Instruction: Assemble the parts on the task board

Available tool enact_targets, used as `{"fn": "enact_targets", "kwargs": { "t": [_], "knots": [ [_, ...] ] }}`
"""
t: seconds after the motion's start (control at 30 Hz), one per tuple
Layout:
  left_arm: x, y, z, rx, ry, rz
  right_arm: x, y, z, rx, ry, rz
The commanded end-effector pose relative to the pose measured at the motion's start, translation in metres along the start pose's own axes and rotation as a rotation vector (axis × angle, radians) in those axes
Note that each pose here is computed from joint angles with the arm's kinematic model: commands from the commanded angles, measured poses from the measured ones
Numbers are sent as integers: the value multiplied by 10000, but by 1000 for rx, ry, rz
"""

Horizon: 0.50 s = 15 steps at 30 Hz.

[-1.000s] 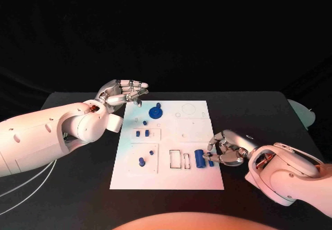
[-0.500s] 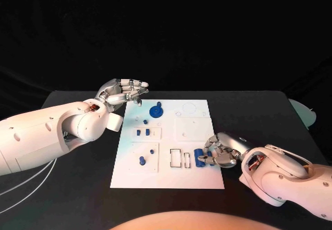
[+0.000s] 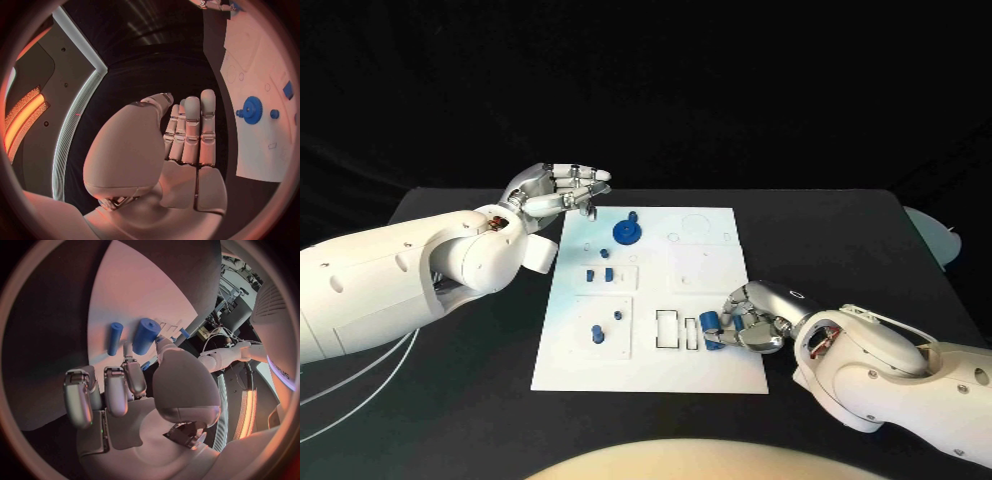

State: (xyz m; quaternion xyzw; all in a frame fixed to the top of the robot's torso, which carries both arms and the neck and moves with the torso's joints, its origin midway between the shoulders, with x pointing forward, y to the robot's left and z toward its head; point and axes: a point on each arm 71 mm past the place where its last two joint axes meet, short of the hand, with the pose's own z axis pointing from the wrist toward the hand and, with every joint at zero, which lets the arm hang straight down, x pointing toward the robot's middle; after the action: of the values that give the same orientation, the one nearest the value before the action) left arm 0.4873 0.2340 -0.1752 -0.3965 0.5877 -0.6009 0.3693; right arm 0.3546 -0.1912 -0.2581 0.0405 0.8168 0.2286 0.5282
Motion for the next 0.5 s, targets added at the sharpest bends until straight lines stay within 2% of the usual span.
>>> {"fn": "enact_targets", "kwargs": {
  "t": [0.03, 0.5],
  "knots": [
    [32, -6, 2, 0, 25, -12, 40, -22, 11, 43, 11, -46],
    [23, -9, -10, -2, 22, -11, 83, 5, 30, 67, 12, -10]
  ]
}}
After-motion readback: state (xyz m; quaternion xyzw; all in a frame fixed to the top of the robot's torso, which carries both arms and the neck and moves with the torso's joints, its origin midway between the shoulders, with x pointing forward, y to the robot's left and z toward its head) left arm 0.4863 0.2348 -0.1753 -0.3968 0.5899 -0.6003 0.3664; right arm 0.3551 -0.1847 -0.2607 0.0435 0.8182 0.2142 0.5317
